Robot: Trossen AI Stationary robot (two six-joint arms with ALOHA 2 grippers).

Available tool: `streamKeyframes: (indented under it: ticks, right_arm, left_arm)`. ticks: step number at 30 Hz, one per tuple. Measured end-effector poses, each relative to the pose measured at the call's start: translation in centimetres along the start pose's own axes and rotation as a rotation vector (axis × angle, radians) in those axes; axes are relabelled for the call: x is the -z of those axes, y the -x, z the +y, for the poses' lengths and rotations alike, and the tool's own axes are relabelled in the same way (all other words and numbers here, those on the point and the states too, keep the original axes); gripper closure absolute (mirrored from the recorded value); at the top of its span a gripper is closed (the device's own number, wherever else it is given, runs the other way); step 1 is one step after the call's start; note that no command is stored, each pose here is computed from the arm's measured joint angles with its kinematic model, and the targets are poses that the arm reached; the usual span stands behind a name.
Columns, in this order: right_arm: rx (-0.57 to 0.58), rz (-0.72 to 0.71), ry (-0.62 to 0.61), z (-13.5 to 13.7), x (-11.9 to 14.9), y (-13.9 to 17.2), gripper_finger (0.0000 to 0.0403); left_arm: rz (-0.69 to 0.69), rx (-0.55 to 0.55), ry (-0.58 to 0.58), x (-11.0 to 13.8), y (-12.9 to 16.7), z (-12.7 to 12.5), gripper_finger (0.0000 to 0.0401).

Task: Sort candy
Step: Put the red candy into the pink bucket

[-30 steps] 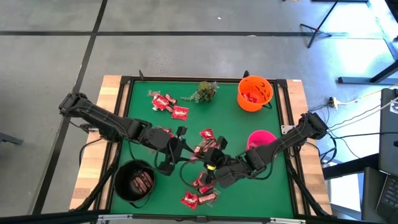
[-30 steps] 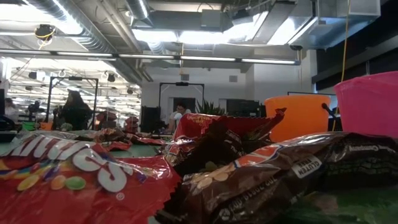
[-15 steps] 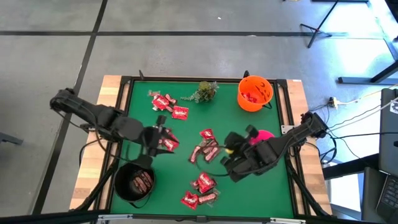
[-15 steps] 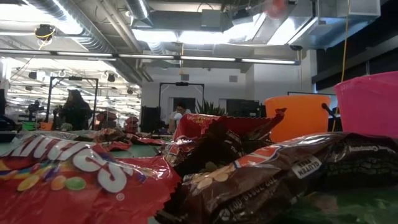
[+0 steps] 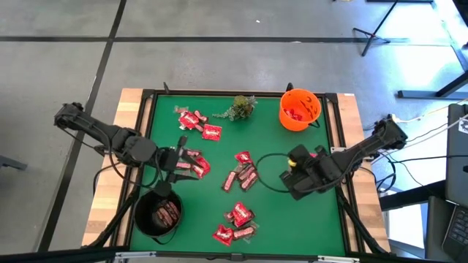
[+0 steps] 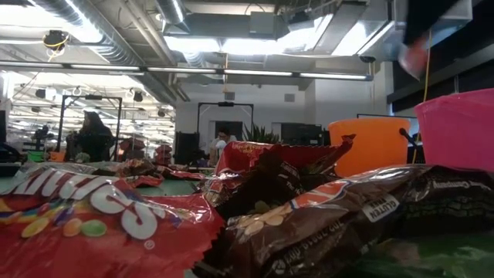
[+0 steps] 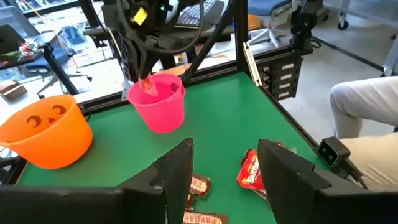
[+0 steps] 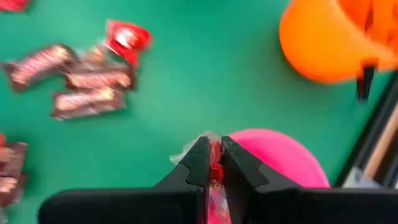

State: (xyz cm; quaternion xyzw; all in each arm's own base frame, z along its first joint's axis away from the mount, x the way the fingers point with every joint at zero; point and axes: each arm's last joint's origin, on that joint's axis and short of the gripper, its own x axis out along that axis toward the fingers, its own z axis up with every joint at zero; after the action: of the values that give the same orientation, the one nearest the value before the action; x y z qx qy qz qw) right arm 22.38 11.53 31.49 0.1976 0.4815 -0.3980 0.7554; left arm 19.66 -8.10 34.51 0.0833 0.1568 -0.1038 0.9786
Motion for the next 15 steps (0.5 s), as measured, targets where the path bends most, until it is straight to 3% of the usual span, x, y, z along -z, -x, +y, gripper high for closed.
streamKeyframes:
  ticks: [7,12,15]
  right_arm:
    - [0.047,0.123,-0.155,-3.7,1.9,-1.9,0.0374]
    - [0.037,0.208,-0.168,-4.3,2.5,-2.3,0.0369]
    - [0.026,0.256,-0.167,-4.2,2.6,-2.2,0.0344]
  left_arm:
    - [0.000,-0.001,0.003,0.9,-0.5,-0.1,0.0231]
    - [-0.002,-0.001,0.003,0.9,-0.5,-0.1,0.0231]
    - [-0.002,-0.005,0.002,0.9,-0.5,-0.1,0.0231]
